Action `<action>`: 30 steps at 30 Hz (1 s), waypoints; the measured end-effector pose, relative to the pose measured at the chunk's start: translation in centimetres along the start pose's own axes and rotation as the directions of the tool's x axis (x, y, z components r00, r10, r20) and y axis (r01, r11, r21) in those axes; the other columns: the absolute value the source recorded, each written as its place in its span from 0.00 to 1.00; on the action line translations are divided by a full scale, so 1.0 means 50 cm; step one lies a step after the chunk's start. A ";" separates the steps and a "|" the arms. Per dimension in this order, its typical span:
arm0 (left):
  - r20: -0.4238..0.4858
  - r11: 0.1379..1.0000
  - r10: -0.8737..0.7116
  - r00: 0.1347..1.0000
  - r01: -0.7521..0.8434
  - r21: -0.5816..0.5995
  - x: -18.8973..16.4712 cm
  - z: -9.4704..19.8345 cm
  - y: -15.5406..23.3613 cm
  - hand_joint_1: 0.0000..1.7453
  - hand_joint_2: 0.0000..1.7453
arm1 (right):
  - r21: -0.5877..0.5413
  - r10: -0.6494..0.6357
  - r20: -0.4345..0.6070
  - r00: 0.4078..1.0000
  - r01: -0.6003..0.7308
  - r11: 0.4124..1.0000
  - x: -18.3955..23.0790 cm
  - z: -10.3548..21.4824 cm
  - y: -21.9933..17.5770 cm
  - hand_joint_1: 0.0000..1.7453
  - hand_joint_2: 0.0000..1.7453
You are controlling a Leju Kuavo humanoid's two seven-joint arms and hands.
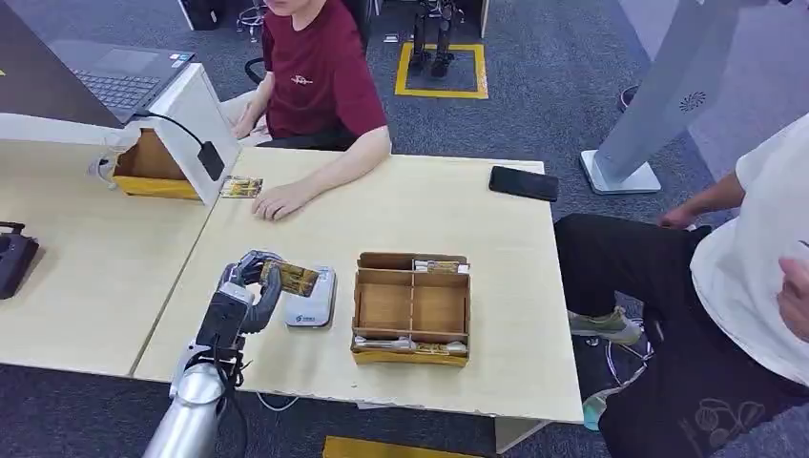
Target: Pass the card to the sensor for recognition and then transmit it.
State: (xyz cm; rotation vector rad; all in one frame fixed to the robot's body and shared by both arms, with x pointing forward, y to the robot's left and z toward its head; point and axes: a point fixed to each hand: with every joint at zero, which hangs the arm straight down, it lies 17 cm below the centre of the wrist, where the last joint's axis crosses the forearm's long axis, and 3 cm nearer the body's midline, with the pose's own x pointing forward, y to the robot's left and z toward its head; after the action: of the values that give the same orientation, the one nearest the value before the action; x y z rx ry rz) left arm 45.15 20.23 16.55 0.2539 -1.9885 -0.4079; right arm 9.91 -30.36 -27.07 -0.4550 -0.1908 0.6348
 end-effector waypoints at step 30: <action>-0.228 0.971 -0.157 0.961 0.193 0.145 -0.140 -0.050 0.072 1.00 1.00 | -0.006 0.038 0.019 0.999 -0.038 0.999 0.012 0.005 0.006 0.00 0.00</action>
State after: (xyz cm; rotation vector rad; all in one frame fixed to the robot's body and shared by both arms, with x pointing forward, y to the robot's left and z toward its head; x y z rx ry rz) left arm 50.45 25.59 13.14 0.5603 -1.7932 -0.3124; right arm 10.15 -29.69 -26.99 -0.4587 -0.2027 0.6762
